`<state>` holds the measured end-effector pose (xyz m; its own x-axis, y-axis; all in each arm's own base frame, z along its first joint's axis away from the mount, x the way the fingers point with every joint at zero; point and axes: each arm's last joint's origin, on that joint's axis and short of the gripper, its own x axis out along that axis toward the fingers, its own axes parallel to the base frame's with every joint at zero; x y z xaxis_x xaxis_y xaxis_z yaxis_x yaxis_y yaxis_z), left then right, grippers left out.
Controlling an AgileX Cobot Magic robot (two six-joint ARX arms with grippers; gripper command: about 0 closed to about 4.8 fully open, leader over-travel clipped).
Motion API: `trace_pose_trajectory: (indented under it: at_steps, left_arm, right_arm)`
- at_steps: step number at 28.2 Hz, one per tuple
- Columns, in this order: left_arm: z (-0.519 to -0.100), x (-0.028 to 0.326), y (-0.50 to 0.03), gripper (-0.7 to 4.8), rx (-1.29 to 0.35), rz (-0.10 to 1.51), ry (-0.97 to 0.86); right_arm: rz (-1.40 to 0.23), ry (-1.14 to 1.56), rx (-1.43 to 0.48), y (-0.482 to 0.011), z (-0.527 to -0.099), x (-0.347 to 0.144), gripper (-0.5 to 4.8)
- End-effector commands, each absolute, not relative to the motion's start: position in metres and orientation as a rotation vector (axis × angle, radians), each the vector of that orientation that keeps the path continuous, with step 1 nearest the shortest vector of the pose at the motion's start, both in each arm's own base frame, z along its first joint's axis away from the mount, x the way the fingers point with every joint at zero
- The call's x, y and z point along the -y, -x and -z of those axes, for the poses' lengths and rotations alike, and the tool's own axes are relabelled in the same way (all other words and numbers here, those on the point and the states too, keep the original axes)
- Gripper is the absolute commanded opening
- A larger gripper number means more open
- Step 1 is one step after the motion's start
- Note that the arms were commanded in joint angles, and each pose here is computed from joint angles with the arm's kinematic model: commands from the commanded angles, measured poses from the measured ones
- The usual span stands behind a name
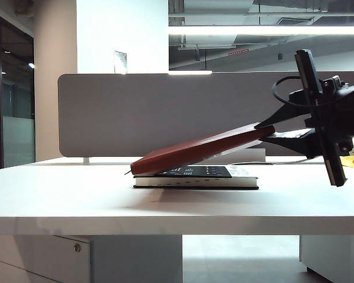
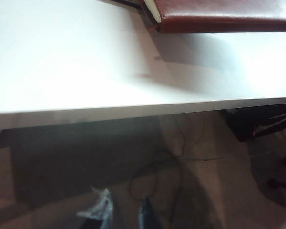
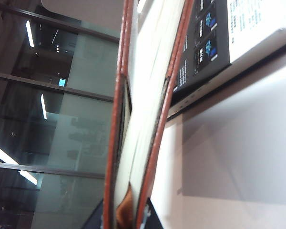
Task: Pick up the red book and place it on top of the black book.
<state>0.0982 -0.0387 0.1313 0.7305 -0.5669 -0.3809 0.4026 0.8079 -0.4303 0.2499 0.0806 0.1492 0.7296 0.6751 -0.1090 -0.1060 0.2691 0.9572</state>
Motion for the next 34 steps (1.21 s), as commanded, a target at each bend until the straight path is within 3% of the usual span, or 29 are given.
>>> trace_pose_trajectory:
  at_steps: [1,26,34]
  left_arm:
    - [-0.130,0.039,-0.098,0.80,-0.537,0.550,0.332]
    - [-0.130,0.039,-0.098,0.80,-0.538,0.554,0.333]
    - [-0.130,0.039,-0.098,0.80,-0.538,0.556,0.334]
  right_arm:
    - [-0.622,-1.177,-0.487,-0.257,-0.162,-0.083,-0.02]
    - [-0.549,-1.189,-0.508,-0.316,-0.161,-0.094,-0.02]
    - [-0.454,-1.246,-0.530,-0.331,-0.143,-0.091,-0.02]
